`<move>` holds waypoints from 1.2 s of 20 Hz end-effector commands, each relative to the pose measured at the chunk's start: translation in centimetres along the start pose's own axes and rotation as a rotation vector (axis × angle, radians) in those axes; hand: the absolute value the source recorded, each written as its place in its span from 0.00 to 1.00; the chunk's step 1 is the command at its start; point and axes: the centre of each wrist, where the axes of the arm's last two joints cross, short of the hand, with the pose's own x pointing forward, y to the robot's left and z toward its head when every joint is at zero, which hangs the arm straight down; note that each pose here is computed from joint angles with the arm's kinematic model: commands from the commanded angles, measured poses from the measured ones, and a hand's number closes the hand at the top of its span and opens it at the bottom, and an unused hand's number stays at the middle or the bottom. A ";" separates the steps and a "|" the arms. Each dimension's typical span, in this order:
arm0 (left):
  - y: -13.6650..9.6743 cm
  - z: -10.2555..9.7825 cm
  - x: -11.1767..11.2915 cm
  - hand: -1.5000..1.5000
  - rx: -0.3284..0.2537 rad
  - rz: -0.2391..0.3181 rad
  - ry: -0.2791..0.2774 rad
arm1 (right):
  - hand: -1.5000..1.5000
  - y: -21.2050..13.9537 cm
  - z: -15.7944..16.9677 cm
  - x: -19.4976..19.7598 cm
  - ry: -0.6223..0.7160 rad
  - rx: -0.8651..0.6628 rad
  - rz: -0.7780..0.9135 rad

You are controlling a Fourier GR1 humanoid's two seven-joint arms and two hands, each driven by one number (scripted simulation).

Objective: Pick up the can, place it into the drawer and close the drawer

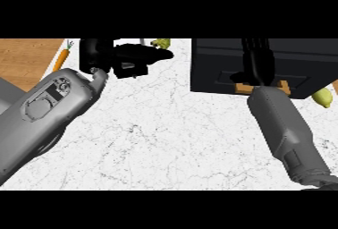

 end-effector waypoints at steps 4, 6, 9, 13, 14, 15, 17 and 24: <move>1.1 1.5 -2.5 0.00 -0.008 0.010 0.007 | 0.00 -1.5 -3.7 2.0 -0.004 0.015 -0.014; 1.0 2.4 -2.6 0.00 -0.024 0.000 0.019 | 0.00 -1.5 -3.5 0.5 0.015 0.011 -0.007; 0.8 1.6 -1.4 0.00 -0.022 -0.013 -0.008 | 0.00 -2.3 -4.8 1.7 0.005 0.005 -0.031; 1.2 2.7 -2.4 0.00 -0.029 -0.002 -0.011 | 0.00 -2.6 -5.4 2.0 -0.010 0.021 -0.062; 0.7 3.2 -3.5 0.00 -0.026 0.005 0.010 | 0.00 -2.9 -5.7 2.2 -0.033 0.035 -0.059; 3.1 2.8 -2.9 0.00 -0.026 0.002 0.010 | 0.00 -2.5 -5.3 2.5 -0.017 0.015 -0.084; 2.7 3.6 -3.7 0.00 -0.025 0.007 0.010 | 0.00 -1.9 -4.7 3.2 0.003 -0.008 -0.199; 2.7 3.8 -5.2 0.00 0.011 -0.020 0.005 | 0.00 -3.3 -6.4 4.3 0.016 -0.047 -0.471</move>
